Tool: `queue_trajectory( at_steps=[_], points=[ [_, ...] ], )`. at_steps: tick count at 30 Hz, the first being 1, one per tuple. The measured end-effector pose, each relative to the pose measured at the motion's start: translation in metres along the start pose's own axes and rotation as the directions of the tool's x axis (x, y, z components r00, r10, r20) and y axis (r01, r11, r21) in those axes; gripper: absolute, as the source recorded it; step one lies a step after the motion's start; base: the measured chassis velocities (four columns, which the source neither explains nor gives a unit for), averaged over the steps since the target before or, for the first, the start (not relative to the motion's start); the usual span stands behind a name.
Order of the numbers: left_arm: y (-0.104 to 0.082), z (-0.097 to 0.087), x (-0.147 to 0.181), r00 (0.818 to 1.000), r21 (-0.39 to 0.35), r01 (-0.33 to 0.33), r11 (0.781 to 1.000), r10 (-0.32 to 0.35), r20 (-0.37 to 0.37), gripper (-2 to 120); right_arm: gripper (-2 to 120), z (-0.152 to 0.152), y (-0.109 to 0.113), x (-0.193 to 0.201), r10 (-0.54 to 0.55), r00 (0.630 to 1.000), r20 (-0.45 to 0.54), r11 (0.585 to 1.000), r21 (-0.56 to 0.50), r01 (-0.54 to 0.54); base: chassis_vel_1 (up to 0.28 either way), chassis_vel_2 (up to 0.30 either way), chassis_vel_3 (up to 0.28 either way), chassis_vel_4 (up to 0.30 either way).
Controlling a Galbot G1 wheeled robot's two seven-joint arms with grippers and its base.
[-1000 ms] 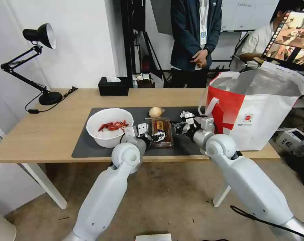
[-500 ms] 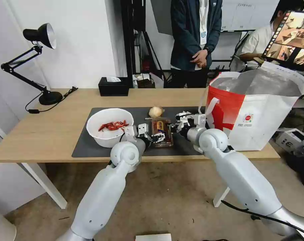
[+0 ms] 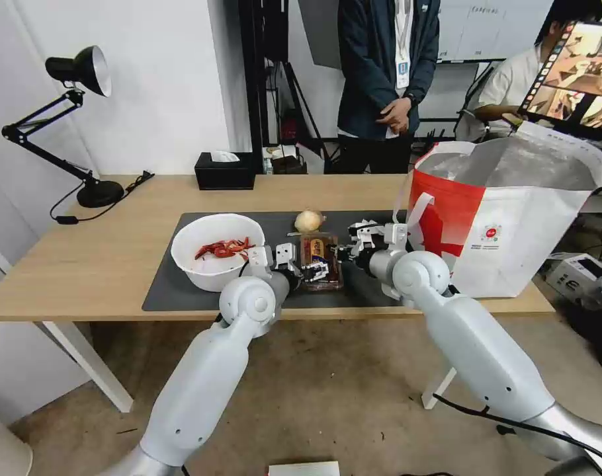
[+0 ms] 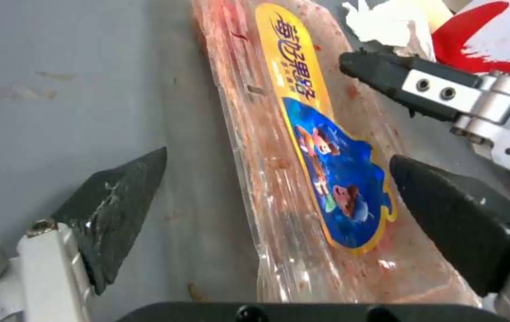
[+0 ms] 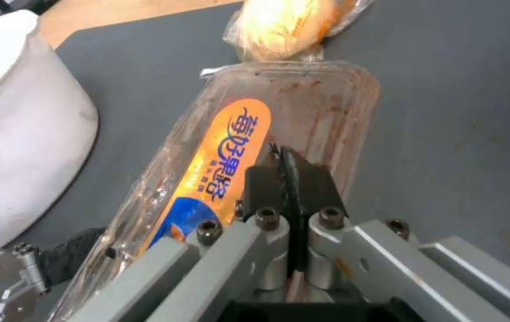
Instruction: Pick up the trash from the table and place it into the takeout bag.
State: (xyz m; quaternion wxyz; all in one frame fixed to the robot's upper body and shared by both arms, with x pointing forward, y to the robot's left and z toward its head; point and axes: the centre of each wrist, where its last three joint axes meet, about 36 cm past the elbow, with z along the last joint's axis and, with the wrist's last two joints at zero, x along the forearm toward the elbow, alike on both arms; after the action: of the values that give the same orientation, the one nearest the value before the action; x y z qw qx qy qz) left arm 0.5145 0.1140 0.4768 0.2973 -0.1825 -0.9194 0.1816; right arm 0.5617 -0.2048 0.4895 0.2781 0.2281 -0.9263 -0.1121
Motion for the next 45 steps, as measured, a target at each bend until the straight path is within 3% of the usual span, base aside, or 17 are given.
queue_trajectory(
  at_steps=[7,10,13,21,24,27,35,45],
  points=[
    [0.001,-0.001,-0.002,1.000,0.012,-0.006,1.000,0.006,-0.006,99,0,0.000,0.001,-0.001,-0.002,1.000,0.000,1.000,-0.004,0.002,0.000,0.000,0.000,0.000],
    [0.002,-0.001,-0.003,1.000,0.015,-0.005,1.000,0.005,-0.009,93,0,0.000,0.001,-0.002,-0.003,1.000,0.001,1.000,-0.004,0.003,0.000,0.000,0.000,0.000],
    [0.003,-0.001,-0.005,1.000,0.016,0.002,1.000,-0.002,-0.013,76,0,0.000,0.001,-0.002,-0.003,1.000,0.001,1.000,-0.003,0.003,0.000,0.000,0.000,0.000],
    [0.002,-0.001,-0.008,1.000,0.017,-0.001,1.000,0.002,-0.018,52,0,0.000,0.001,-0.002,-0.002,1.000,0.003,1.000,-0.001,0.002,0.000,0.000,0.000,0.000],
    [0.001,0.000,-0.008,1.000,0.019,-0.008,1.000,0.008,-0.020,35,0,0.000,0.002,-0.001,-0.002,1.000,0.007,1.000,-0.001,0.002,0.000,0.000,0.000,0.000],
    [0.000,0.000,-0.008,1.000,0.019,-0.009,1.000,0.009,-0.019,30,0,0.000,0.002,0.000,-0.002,1.000,0.008,1.000,-0.001,0.002,0.000,0.000,0.000,0.000],
    [0.002,0.000,-0.005,1.000,0.019,-0.008,1.000,0.008,-0.015,1,0,-0.003,0.005,0.005,-0.003,1.000,0.023,1.000,0.006,0.003,0.000,0.000,0.000,0.000],
    [0.003,0.004,0.000,1.000,0.045,-0.021,0.999,0.021,-0.019,1,0,-0.010,0.016,0.027,-0.015,0.997,0.069,0.999,0.029,0.013,0.000,0.000,0.000,0.000]
  ],
)
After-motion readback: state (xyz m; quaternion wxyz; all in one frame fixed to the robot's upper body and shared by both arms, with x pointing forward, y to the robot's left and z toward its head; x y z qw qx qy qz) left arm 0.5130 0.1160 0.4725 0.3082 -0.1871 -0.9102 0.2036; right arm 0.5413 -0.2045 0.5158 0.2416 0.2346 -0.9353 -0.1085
